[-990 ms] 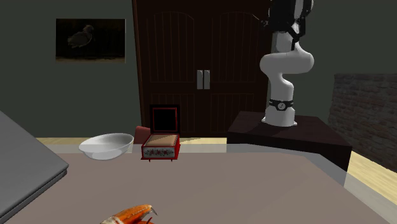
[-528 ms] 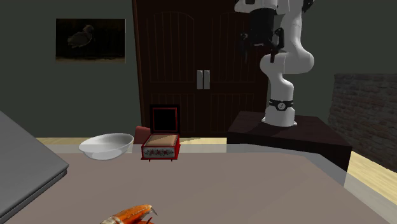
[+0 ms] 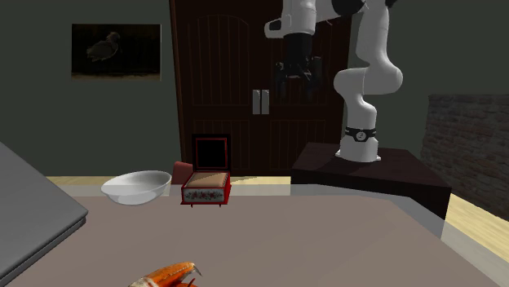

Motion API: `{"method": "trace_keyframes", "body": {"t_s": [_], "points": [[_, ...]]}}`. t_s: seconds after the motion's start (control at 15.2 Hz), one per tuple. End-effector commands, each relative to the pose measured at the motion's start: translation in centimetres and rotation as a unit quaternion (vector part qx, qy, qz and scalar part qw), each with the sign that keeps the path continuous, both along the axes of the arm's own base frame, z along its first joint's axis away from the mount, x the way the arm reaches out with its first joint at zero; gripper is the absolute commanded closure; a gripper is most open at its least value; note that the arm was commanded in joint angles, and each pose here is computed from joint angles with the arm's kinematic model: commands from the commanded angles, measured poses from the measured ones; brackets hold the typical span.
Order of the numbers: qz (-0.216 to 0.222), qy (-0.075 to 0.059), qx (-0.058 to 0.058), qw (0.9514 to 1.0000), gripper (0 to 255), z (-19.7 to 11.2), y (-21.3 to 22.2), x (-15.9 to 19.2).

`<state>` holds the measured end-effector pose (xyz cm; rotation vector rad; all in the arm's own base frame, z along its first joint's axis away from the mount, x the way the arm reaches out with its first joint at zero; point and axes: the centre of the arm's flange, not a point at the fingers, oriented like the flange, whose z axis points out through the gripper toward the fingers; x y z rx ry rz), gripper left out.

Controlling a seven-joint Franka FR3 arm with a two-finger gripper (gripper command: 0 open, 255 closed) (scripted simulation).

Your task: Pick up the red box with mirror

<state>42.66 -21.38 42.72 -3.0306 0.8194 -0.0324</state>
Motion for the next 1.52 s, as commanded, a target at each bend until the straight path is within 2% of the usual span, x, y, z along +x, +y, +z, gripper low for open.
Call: {"method": "trace_keyframes", "body": {"t_s": [0.0,0.26,0.53,0.79,1.12,1.45], "points": [[-0.036,-0.004,0.000,0.9994,0,-1.1,-2.3,0.0],[-0.105,-0.011,0.001,0.9944,0,-3.6,-6.9,0.3],[-0.174,-0.017,0.003,0.9846,0,-6.0,-11.5,-0.1],[-0.242,-0.024,0.004,0.9699,0,-8.5,-16.0,-1.0],[-0.326,-0.032,0.005,0.9449,0,-11.7,-21.4,-3.0],[-0.327,-0.033,0.005,0.9444,0,-13.8,-21.5,-3.1]]}}
